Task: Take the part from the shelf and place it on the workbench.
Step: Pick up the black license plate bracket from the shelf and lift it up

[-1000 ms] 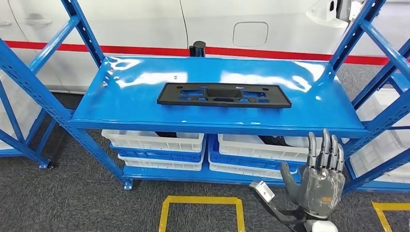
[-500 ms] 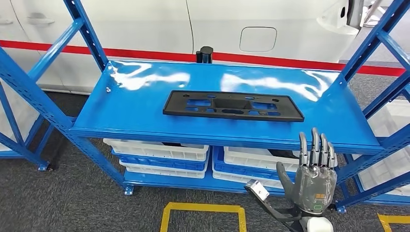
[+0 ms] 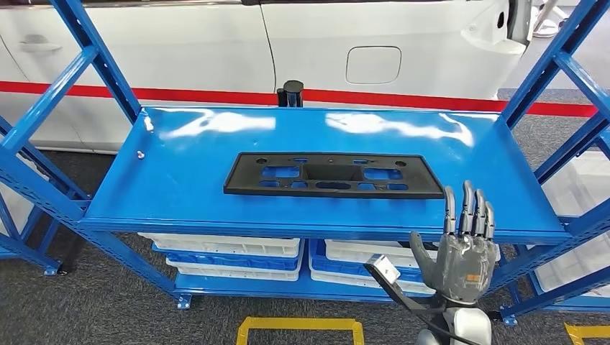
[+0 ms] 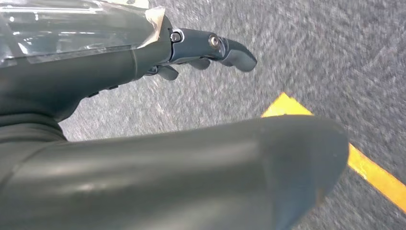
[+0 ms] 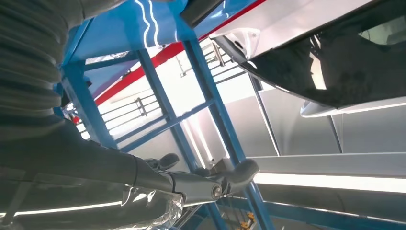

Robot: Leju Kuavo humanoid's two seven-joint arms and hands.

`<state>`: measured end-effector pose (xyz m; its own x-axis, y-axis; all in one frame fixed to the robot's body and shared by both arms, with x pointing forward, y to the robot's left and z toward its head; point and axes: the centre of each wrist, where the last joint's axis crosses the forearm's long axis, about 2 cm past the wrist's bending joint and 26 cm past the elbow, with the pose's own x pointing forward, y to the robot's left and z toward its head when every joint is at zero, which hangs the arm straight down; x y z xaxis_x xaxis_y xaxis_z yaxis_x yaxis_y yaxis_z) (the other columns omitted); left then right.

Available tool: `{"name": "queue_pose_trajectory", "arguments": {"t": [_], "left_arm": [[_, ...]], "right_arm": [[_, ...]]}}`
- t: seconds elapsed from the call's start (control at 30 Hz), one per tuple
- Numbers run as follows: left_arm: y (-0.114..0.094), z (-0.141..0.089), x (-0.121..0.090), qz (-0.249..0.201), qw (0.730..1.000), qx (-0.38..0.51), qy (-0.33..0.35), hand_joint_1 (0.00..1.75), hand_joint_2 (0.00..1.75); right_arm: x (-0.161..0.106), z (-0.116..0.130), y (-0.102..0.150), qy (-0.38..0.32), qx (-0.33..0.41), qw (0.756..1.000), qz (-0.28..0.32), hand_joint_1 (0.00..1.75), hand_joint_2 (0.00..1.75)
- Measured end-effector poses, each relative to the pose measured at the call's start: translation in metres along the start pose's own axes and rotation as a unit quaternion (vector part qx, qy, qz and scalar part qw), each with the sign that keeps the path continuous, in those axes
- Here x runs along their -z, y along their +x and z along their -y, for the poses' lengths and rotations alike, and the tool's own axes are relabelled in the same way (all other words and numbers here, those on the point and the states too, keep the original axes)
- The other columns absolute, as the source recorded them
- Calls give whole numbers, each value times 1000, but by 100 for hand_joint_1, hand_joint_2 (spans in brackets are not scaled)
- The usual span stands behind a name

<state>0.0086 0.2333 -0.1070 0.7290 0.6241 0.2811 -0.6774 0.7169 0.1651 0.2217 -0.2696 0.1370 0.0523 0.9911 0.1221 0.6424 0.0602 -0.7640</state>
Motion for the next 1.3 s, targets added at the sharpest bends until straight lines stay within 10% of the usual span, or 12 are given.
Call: {"name": "queue_pose_trajectory", "arguments": {"t": [0.33,0.67,0.83,1.3], "left_arm": [[1,-1,0,3,999,34,8,0,0],[8,-10,5,22,998,59,-13,0,0],[12,-14,7,28,997,67,-16,0,0],[24,-23,13,44,995,81,-25,0,0]], "right_arm": [[21,-22,4,57,-31,996,-68,0,175],[18,-48,24,116,-69,991,4,0,175],[23,-57,22,126,-82,988,21,158,175],[36,-79,2,127,-110,986,8,172,175]]}}
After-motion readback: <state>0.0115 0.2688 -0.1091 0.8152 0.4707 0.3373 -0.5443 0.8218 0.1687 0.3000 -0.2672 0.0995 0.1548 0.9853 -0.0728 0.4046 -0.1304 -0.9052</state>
